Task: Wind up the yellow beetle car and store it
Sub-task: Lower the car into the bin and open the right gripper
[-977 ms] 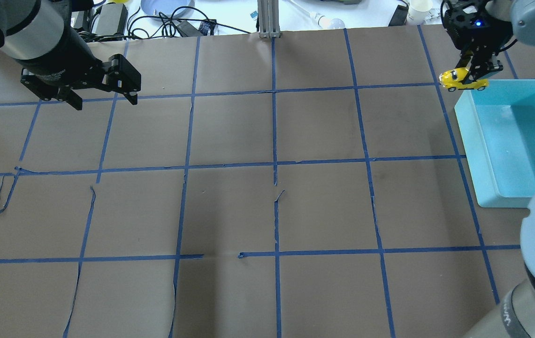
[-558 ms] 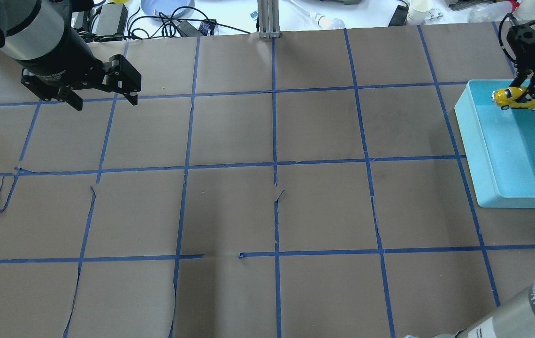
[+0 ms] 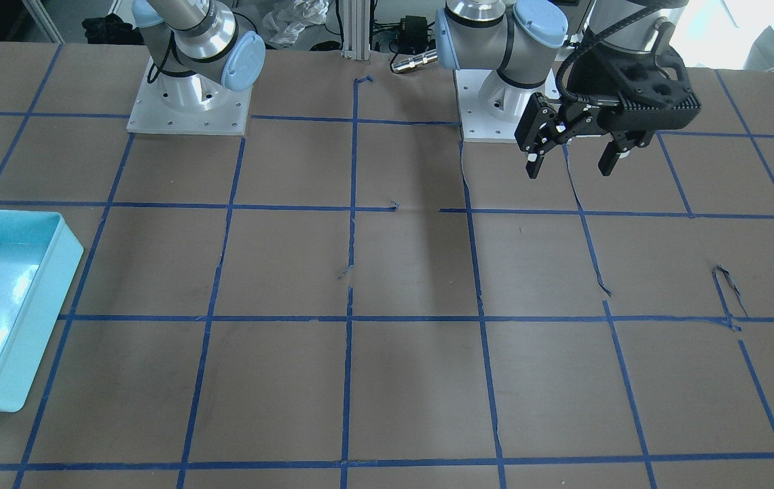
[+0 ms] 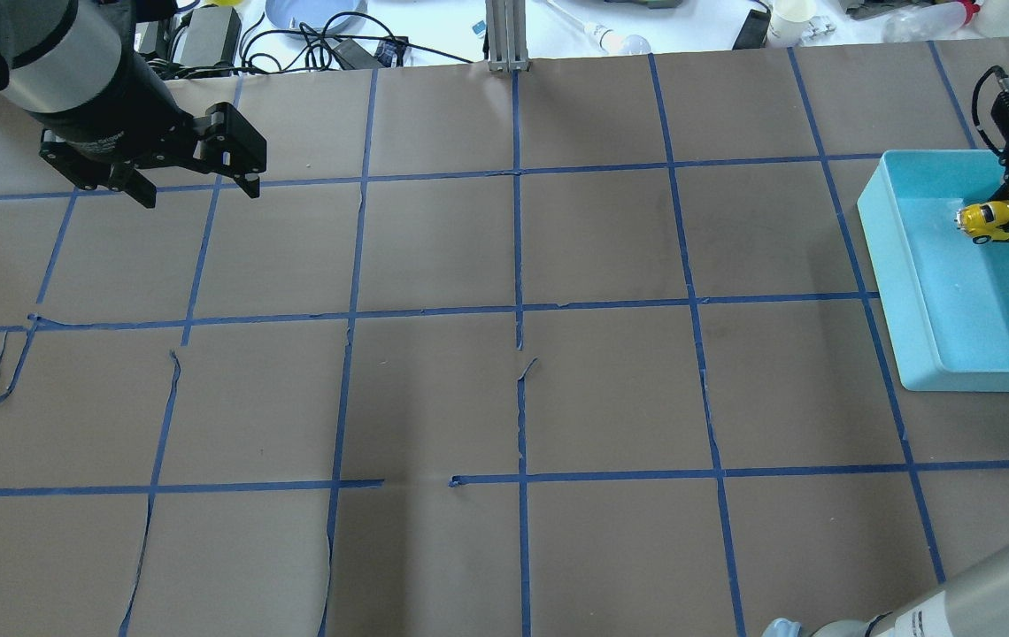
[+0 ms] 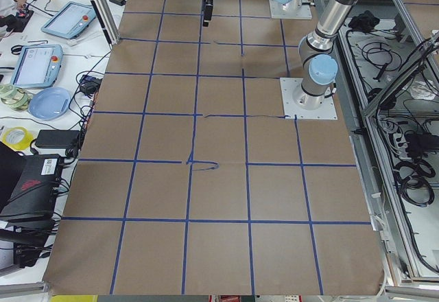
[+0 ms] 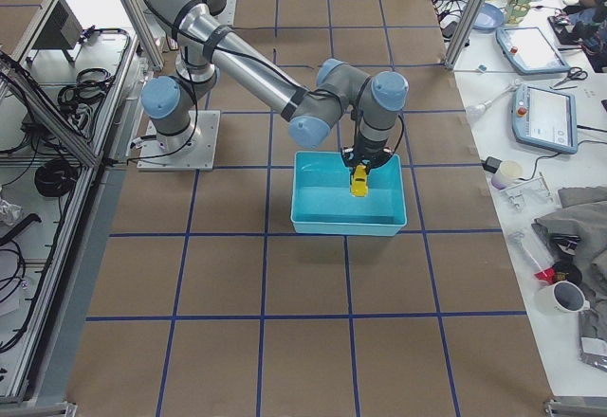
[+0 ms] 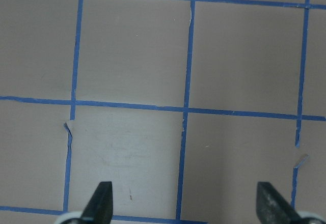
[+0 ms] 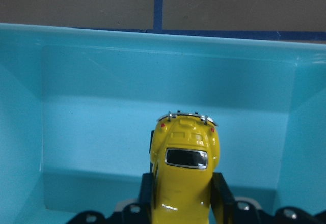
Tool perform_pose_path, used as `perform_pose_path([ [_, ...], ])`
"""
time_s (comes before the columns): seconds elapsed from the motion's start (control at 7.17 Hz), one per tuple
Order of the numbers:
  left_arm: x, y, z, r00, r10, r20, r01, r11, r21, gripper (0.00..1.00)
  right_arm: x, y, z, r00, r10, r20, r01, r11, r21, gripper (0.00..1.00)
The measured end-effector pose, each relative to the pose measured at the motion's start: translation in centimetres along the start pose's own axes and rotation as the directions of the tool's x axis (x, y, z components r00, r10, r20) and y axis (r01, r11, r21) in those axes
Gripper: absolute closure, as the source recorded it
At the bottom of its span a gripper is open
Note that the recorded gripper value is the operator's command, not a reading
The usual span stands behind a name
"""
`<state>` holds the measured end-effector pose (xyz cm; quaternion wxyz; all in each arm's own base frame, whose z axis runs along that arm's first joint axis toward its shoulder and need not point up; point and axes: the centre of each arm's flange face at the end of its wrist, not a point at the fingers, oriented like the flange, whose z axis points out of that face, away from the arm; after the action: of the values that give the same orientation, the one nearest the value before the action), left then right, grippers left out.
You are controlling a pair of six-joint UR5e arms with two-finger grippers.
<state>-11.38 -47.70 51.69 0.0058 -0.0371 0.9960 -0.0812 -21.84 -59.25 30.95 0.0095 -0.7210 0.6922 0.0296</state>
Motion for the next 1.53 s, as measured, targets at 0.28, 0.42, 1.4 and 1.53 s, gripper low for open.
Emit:
perform_pose_path([
  [0.28,0.0,0.0,0.0,1.0,0.0,0.0,0.0,1.0,-0.001,0.0,-1.8,0.5,3.4,1.0,-0.009,0.017,0.009,1.0,0.008,0.96],
  [0.42,0.0,0.0,0.0,1.0,0.0,-0.001,0.0,1.0,-0.001,0.0,-2.9,0.9,5.2,1.0,-0.007,0.013,0.007,1.0,0.007,0.96],
  [1.4,0.1,0.1,0.0,1.0,0.0,-0.004,0.0,1.0,-0.004,0.0,-5.1,0.1,7.3,0.999,-0.022,-0.049,0.02,0.999,-0.04,0.0],
  [1.53,0.1,0.1,0.2,1.0,0.0,-0.008,0.0,1.0,-0.006,0.0,-5.4,-0.2,4.6,0.999,0.0,-0.053,-0.001,0.999,-0.035,0.0],
])
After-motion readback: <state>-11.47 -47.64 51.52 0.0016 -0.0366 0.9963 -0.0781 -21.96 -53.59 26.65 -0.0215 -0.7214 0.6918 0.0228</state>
